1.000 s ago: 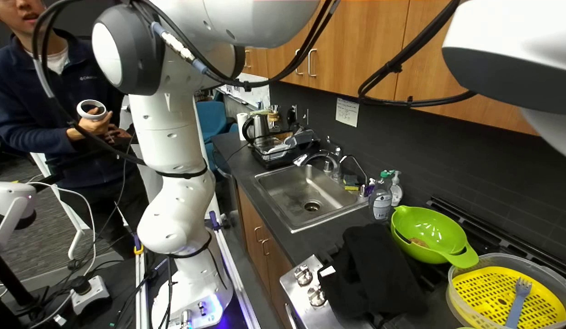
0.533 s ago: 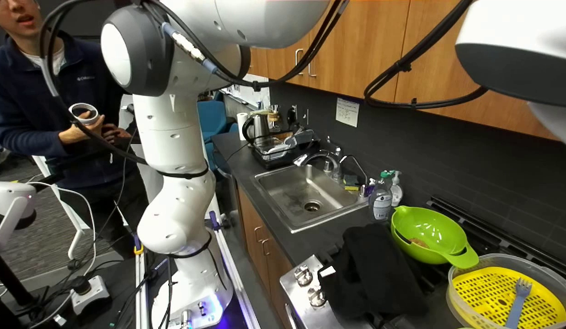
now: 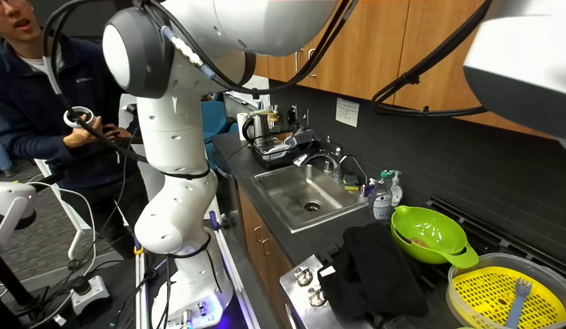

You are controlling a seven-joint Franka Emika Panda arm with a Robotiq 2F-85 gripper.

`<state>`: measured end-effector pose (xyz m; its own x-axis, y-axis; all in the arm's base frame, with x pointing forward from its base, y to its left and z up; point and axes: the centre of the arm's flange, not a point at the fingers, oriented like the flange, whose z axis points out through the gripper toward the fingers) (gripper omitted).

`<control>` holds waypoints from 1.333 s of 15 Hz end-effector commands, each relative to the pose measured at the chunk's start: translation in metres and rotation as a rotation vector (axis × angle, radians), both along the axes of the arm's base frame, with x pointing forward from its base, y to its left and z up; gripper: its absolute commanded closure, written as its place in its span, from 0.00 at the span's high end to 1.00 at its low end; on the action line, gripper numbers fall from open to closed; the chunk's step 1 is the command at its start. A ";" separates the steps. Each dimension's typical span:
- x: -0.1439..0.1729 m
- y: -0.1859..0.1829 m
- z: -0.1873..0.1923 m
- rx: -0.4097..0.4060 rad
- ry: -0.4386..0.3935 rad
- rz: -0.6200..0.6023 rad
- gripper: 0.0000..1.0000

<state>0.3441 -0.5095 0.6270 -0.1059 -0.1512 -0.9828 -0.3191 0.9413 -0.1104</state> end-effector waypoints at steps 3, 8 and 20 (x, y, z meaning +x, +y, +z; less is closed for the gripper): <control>0.018 -0.014 0.003 0.065 -0.114 -0.021 1.00; 0.036 -0.007 -0.002 0.111 -0.167 -0.007 1.00; 0.025 -0.013 -0.022 0.148 -0.164 -0.031 1.00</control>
<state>0.3703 -0.5199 0.6071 0.0368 -0.0270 -0.9990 -0.2864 0.9574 -0.0364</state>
